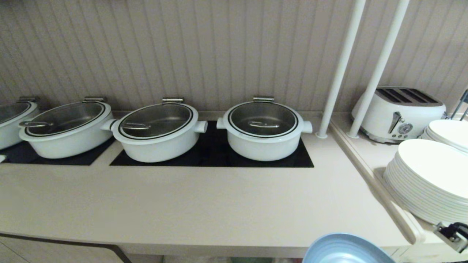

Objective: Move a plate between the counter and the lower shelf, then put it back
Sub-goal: Put the plate

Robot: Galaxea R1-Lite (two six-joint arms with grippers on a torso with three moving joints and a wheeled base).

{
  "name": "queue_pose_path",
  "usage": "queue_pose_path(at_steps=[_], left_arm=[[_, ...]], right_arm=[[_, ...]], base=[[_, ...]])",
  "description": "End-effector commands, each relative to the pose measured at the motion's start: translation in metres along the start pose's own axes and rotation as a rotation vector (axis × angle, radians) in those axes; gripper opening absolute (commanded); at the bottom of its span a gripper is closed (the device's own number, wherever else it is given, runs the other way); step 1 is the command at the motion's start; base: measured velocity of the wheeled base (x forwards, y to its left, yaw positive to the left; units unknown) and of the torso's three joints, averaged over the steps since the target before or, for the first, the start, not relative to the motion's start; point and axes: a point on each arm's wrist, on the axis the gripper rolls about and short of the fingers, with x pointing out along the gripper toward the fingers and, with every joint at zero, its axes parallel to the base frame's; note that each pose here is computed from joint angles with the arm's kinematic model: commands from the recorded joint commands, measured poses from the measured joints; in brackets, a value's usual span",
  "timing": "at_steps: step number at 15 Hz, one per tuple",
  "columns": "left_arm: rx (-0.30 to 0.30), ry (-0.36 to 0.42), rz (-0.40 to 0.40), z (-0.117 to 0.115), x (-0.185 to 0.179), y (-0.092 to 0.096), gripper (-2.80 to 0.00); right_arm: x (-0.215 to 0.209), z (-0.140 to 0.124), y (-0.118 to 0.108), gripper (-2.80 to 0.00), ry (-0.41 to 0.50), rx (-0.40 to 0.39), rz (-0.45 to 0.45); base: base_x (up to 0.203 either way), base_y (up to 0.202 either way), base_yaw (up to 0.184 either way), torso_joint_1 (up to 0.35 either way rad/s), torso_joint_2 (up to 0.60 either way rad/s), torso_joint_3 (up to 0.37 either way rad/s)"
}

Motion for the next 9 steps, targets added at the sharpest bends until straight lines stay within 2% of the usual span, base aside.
queue_pose_path(at_steps=[1, 5, 9], left_arm=[[-0.001, -0.001, 0.001, 0.0, 0.0, 0.0, -2.8], [-0.001, -0.001, 0.001, 0.0, 0.0, 0.0, -2.8], [-0.001, 0.0, 0.001, 0.0, 0.0, 0.0, -2.8]], right_arm=[[0.001, 0.0, 0.0, -2.8, 0.007, 0.006, 0.001], [0.003, 0.003, 0.0, -2.8, 0.018, 0.011, -0.001], [0.007, 0.026, 0.003, -2.8, 0.016, 0.016, 0.003]], base=[[0.0, 0.0, 0.0, 0.0, 0.0, 0.0], [0.0, 0.0, 0.0, 0.0, 0.0, 0.0], [0.0, 0.0, 0.0, 0.0, 0.0, 0.0]])
